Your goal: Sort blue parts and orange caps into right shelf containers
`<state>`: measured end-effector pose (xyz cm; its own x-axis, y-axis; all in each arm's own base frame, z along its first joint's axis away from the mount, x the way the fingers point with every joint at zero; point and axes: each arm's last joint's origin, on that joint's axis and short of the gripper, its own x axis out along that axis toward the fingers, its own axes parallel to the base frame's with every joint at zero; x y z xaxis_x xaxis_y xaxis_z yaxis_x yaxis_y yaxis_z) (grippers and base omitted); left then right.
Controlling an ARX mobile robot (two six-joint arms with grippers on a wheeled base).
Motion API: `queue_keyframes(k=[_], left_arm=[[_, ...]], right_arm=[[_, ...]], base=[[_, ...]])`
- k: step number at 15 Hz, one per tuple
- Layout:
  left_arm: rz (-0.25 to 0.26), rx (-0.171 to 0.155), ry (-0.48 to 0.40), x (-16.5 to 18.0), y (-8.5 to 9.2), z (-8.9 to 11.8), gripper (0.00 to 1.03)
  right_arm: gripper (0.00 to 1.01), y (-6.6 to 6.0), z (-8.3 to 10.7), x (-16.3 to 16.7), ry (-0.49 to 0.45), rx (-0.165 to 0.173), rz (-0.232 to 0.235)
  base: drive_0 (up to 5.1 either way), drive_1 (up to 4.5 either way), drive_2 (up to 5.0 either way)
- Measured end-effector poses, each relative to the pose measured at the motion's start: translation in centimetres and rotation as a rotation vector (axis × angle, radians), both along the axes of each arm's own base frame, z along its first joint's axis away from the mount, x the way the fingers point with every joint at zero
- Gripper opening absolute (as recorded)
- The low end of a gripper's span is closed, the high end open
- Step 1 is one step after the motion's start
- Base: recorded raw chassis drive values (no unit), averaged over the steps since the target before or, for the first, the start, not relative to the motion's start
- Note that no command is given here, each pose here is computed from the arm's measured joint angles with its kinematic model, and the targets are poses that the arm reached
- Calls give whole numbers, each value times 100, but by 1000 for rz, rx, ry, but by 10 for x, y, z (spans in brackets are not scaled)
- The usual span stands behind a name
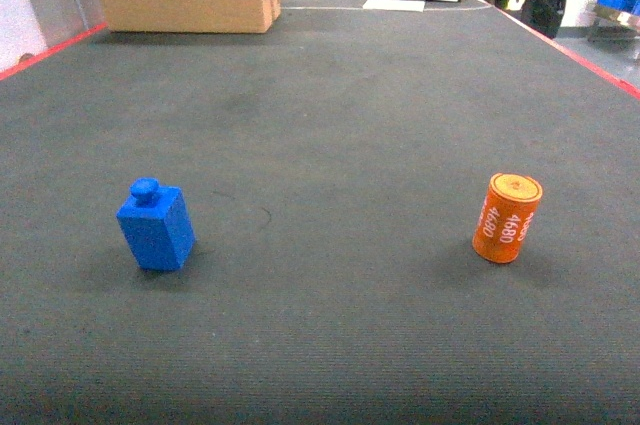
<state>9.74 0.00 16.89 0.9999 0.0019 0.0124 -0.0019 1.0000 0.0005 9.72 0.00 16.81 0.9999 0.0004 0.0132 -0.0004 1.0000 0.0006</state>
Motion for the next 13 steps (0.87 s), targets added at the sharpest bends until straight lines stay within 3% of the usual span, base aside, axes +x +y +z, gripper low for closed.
queue_keyframes(k=[13], left_arm=[[-2, 0, 12, 0, 0, -1, 98]], right_arm=[[98, 0, -1, 0, 10, 0, 0]], base=[[0, 0, 0]])
